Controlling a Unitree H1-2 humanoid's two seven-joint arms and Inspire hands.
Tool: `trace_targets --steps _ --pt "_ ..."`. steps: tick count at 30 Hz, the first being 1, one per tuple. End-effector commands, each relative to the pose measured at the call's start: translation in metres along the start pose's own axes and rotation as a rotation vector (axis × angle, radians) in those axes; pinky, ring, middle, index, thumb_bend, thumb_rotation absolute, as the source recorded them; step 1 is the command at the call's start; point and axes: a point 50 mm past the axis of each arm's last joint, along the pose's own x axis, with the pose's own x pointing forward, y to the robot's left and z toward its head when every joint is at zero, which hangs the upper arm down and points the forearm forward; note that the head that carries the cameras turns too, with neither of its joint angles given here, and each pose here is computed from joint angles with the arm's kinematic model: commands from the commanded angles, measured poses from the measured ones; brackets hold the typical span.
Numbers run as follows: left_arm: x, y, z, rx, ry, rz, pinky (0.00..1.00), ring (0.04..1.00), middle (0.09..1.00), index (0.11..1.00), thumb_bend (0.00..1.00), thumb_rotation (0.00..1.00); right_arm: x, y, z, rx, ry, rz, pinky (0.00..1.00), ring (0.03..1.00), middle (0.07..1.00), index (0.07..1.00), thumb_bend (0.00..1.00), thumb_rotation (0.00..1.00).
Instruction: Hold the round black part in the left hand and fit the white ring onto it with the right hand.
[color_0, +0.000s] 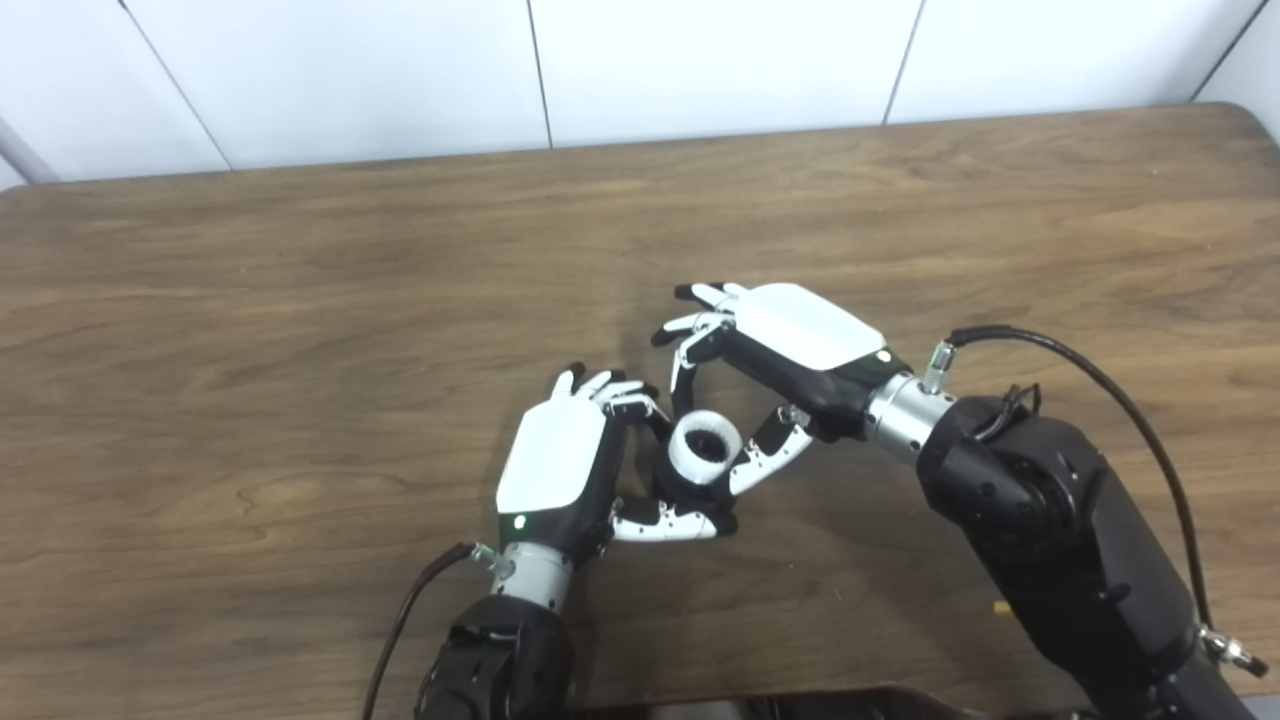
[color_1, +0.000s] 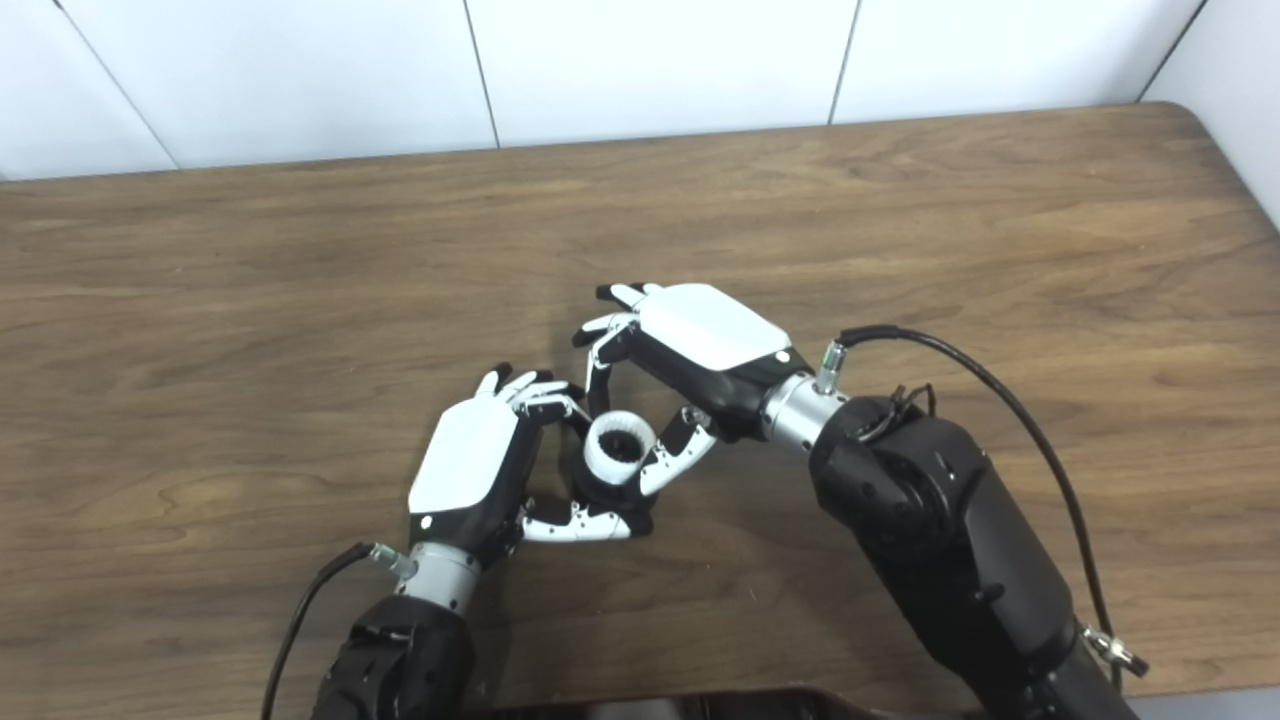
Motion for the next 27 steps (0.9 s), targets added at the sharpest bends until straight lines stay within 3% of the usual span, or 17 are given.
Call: trace_targets --steps 1,27 --pt "-0.0007 -0.0011 0.0087 -0.011 -0.022 -0.025 1.0 0.885 0.778 0.483 0.52 0.05 0.001 -0.012 0.0036 -0.029 -0.027 -0.063 1.0 0.988 0.846 0.483 0.52 0.14" --pt "-0.0013 0.0001 0.0099 -0.013 -0.02 -0.027 1.0 0.887 0.781 0.483 0.52 0.05 0.002 -0.0143 0.0028 -0.034 -0.013 -0.069 1.0 0.978 0.854 0.491 0.52 0.15"
